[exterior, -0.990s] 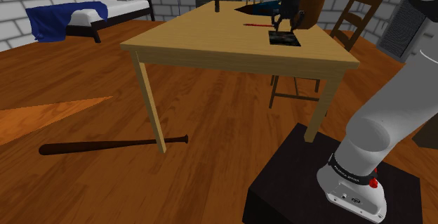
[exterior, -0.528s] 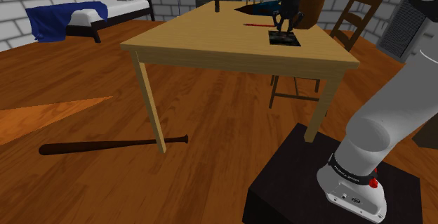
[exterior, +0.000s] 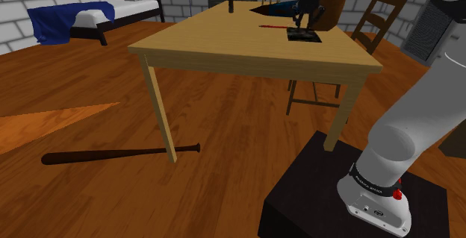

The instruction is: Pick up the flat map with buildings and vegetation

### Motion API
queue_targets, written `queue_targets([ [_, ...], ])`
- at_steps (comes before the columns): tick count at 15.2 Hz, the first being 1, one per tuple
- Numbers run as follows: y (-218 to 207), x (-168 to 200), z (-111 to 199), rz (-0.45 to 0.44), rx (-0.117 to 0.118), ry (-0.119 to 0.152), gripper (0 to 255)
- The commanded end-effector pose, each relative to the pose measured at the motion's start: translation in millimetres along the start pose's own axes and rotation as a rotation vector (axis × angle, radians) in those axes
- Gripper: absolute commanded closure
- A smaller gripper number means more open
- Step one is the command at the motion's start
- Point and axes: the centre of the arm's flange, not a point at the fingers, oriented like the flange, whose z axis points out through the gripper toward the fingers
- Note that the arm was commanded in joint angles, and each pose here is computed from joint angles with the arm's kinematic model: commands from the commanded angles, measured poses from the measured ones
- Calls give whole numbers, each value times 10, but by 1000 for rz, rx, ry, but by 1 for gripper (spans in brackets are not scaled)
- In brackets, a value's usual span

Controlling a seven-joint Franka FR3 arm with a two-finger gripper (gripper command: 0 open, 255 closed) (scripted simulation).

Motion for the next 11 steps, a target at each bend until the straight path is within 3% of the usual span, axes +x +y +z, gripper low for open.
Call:
queue_targets([
  [1,5,-2,-120,0,0,0,255],
  [11,3,-9,-551,0,0,0,255],
])
